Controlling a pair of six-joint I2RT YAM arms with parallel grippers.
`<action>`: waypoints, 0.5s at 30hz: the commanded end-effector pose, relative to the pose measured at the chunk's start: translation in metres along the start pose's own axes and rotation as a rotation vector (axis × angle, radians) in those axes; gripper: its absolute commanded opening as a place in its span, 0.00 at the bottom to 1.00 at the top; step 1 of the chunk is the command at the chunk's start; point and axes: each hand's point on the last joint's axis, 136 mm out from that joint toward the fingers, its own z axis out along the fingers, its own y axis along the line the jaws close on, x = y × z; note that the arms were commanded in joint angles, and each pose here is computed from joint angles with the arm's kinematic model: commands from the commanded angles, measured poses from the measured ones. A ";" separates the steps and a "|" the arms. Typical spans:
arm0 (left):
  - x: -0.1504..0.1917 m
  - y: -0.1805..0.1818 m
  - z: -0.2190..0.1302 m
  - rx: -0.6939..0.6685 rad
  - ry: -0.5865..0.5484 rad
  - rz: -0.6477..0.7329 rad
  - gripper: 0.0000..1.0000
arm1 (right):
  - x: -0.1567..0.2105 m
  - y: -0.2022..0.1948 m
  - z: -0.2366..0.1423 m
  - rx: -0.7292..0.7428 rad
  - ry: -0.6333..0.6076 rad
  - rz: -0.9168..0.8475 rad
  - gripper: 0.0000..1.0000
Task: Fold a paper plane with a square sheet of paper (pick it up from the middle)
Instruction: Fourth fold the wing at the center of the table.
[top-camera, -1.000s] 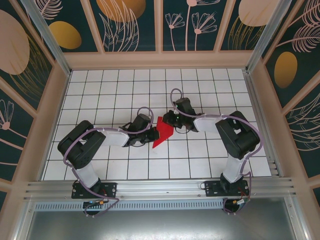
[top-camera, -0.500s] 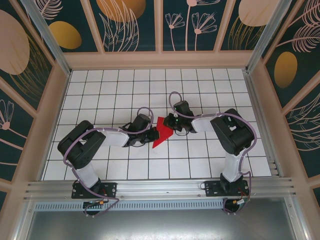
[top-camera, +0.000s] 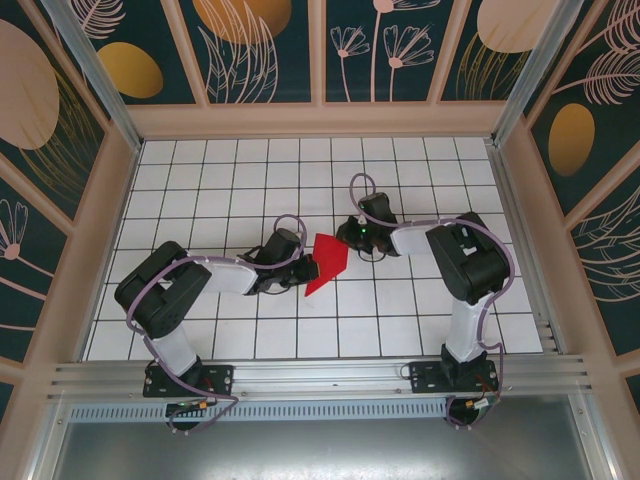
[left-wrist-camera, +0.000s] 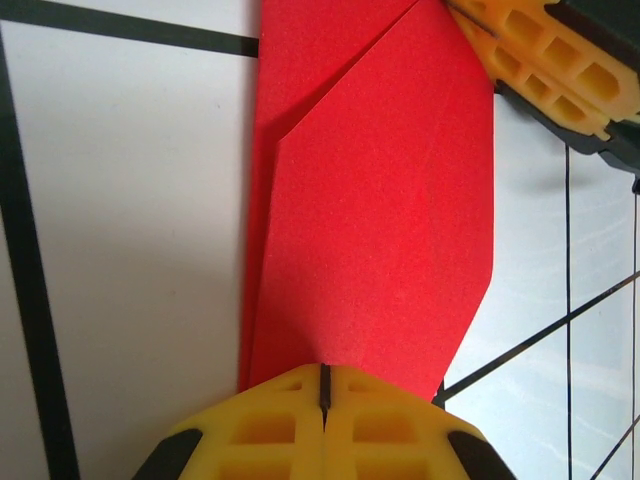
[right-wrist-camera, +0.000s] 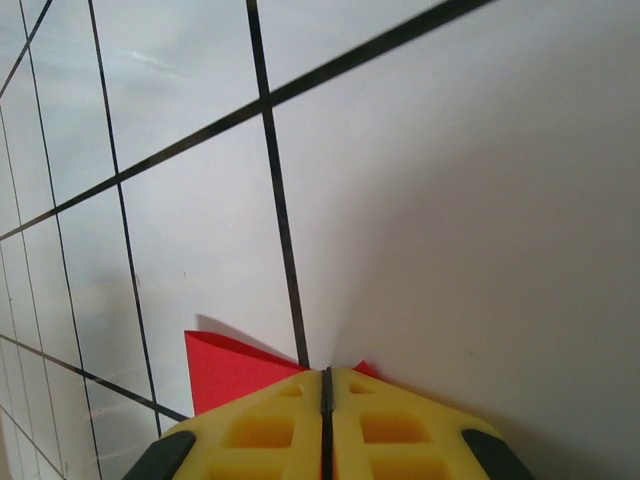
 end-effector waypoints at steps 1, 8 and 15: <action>0.084 0.115 -0.017 -0.407 0.253 -0.077 0.00 | -0.027 -0.033 -0.003 0.124 -0.097 -0.005 0.11; 0.083 0.113 -0.017 -0.402 0.250 -0.071 0.00 | -0.040 -0.012 -0.012 0.067 -0.105 -0.078 0.12; 0.082 0.111 -0.016 -0.397 0.247 -0.070 0.00 | -0.035 0.026 -0.035 -0.028 -0.099 -0.135 0.14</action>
